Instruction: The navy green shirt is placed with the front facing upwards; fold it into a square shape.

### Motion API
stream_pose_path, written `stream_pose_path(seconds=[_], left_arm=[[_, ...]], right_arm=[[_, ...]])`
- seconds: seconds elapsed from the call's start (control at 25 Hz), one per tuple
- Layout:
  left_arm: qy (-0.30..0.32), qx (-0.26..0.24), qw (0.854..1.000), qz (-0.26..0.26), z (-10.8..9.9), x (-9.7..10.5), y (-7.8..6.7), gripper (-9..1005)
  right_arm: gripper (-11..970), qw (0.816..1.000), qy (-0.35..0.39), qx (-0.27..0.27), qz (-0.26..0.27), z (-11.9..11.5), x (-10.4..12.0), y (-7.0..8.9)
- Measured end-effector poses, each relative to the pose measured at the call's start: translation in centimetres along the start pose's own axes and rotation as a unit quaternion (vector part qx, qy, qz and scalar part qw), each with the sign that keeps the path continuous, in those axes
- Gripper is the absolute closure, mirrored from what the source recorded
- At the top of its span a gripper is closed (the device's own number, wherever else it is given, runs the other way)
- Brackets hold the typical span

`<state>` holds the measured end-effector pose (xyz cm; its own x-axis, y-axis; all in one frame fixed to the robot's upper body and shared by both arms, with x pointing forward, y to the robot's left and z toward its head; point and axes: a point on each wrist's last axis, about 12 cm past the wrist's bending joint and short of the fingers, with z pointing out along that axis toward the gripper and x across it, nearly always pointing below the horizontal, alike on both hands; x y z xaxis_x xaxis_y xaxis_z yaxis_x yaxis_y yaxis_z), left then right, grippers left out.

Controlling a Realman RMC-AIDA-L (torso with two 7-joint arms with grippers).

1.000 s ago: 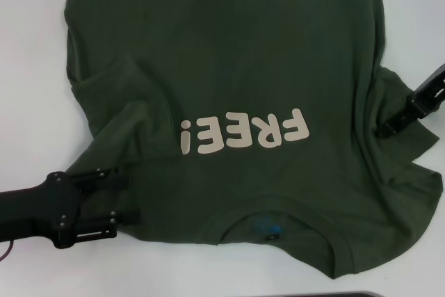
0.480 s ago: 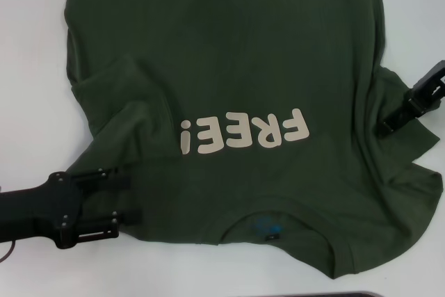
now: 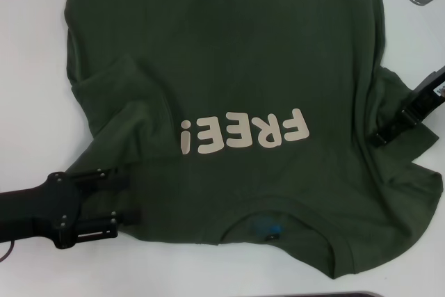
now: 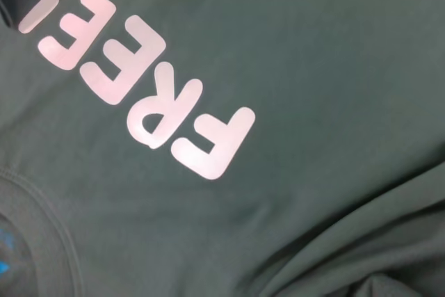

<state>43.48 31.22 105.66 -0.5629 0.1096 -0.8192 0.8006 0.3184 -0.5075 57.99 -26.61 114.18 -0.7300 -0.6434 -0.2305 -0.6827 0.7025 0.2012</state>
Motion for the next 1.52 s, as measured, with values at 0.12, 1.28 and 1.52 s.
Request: stream_pose_path(seconds=[0.12,1.28,1.52], left_arm=[[0.000,0.000,1.000,0.000,0.0,0.0,0.0,278],[0.000,0.005,1.000,0.003,0.2,-0.2,0.0,278],[-0.001,0.008,1.000,0.002,0.2,-0.2,-0.1,278]], right_arm=[[66,1.000,-0.001,0.002,0.004,-0.1,0.1,-0.1],[486,0.997,-0.025,0.009,0.078,-0.7,0.8,-1.2],[623,0.996,-0.024,0.010,0.085,-0.7,1.1,-1.4]])
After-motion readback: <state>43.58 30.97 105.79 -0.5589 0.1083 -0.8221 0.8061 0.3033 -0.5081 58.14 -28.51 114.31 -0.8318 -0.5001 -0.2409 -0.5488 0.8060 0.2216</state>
